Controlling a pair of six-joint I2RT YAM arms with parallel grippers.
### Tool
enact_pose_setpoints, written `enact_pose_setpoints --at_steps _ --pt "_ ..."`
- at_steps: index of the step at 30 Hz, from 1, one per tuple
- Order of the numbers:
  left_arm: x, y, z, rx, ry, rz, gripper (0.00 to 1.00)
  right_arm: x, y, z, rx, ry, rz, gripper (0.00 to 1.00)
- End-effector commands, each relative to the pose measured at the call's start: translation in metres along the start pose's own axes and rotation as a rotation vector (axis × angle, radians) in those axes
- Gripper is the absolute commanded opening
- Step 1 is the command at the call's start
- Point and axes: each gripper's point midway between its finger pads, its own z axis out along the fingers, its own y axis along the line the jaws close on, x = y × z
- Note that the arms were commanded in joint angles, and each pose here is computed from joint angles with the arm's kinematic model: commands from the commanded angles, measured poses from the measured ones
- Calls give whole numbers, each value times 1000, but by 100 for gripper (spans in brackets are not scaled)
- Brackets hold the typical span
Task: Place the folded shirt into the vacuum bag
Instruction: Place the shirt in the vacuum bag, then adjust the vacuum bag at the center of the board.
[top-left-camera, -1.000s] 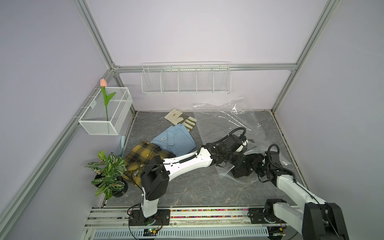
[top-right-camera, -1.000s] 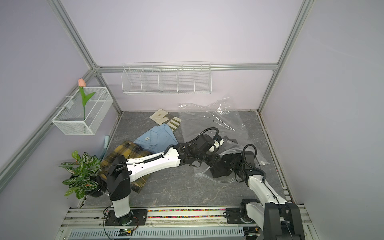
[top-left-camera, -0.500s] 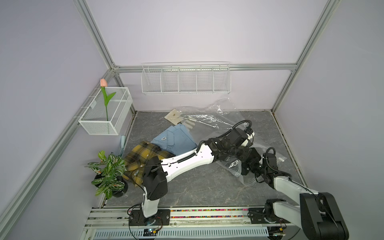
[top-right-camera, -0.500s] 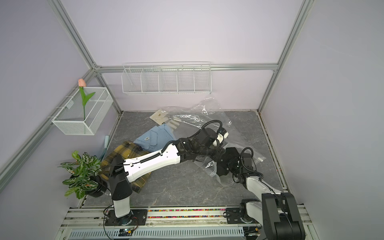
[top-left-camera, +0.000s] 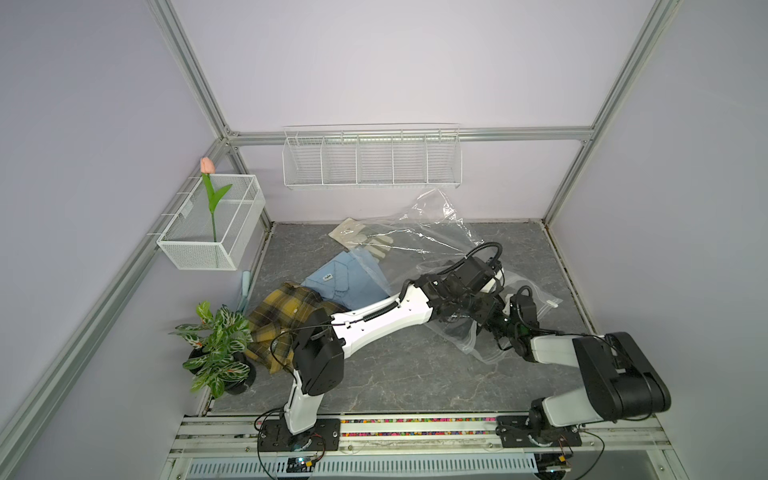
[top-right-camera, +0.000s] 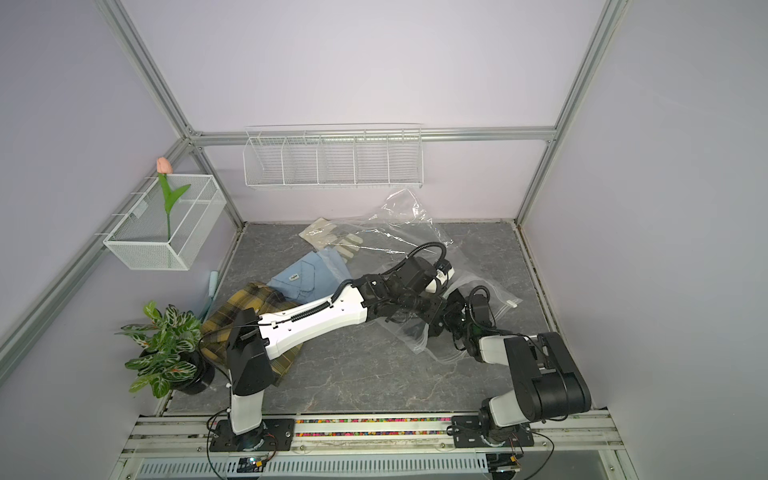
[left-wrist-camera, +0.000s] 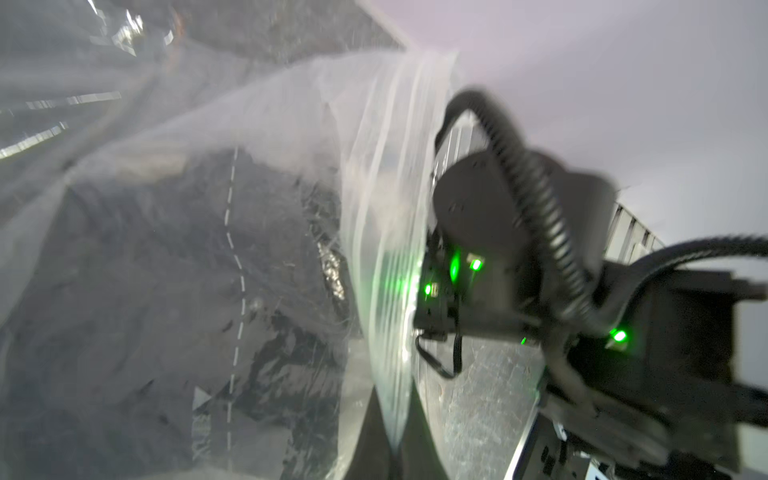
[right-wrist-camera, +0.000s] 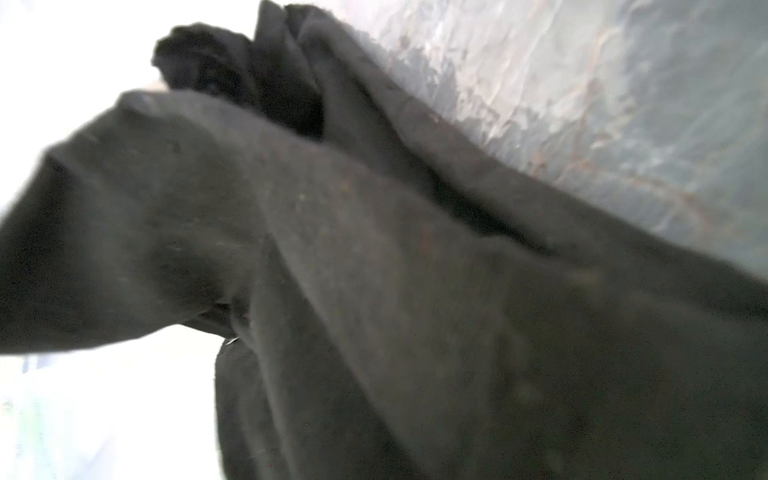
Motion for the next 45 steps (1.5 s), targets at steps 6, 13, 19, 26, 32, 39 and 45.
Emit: enact_pose_setpoints --at_steps 6,13,19,26,32,39,45 --pt "-32 -23 23 107 -29 101 0 -15 -7 -24 -20 -63 46 7" --pt "-22 -76 27 252 29 167 0 -53 -20 -56 -11 -170 86 7" --pt "31 -91 13 308 102 120 0 -59 -31 -63 14 -215 105 7" --pt "96 -38 -3 181 175 -70 30 -56 -48 -63 57 -230 115 7" --pt "126 68 -33 -58 97 -341 51 -52 -52 -64 70 -230 113 7" --pt "159 176 -41 -294 18 -634 57 -50 -42 -66 64 -227 91 7" --pt "151 210 -11 -223 -65 -751 57 -41 -44 -70 87 -236 81 7"
